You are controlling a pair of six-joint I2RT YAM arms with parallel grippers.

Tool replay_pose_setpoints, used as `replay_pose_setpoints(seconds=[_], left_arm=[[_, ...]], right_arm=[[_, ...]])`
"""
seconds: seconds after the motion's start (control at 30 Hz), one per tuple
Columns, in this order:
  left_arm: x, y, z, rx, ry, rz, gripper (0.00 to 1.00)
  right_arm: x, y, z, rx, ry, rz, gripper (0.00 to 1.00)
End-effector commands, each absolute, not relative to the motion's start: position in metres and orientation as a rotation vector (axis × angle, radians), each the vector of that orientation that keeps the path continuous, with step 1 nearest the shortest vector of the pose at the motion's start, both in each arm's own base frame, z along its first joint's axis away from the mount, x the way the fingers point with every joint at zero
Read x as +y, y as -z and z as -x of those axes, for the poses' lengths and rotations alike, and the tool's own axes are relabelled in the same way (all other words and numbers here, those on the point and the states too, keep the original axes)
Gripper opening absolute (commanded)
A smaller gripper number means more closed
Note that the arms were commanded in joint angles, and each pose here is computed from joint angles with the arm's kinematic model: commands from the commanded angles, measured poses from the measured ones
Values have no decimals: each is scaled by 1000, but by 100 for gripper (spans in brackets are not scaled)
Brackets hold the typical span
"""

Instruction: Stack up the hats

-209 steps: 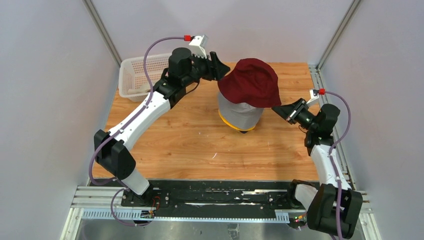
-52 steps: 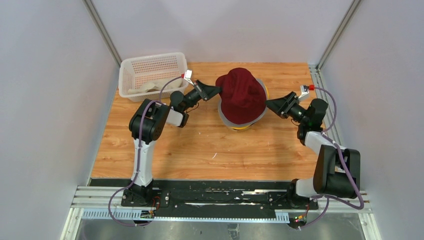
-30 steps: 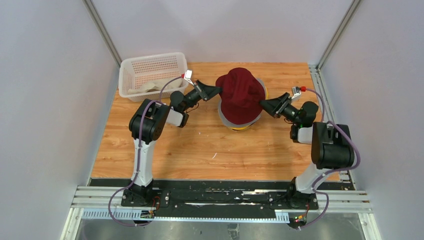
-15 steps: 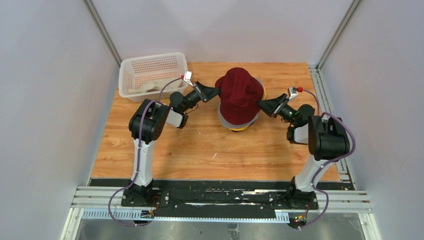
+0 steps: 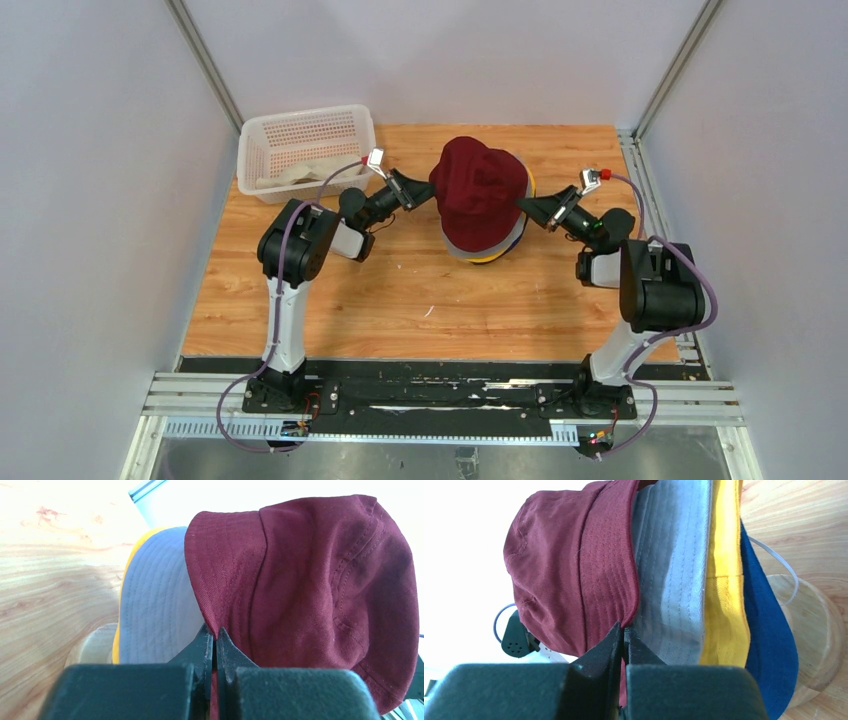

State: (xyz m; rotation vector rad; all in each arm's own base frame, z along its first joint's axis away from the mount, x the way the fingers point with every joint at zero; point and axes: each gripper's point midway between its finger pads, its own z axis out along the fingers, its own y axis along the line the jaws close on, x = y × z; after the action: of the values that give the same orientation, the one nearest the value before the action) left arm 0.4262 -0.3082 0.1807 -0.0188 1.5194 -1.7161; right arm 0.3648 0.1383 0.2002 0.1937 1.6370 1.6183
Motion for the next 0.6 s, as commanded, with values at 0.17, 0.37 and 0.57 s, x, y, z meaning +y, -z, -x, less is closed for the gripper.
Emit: replay_pose_setpoints(seconds=[0.17, 0.37, 0.57], left_arm=[[-306, -174, -411, 1519, 1707, -40, 0], [-311, -172, -406, 1529, 1719, -48, 0], [-323, -169, -399, 1539, 1740, -58, 0]], right_arm=[[117, -149, -375, 1838, -1320, -313, 0], [81, -126, -375, 2020, -933, -413, 0], [60, -116, -376, 2110, -746, -471, 0]])
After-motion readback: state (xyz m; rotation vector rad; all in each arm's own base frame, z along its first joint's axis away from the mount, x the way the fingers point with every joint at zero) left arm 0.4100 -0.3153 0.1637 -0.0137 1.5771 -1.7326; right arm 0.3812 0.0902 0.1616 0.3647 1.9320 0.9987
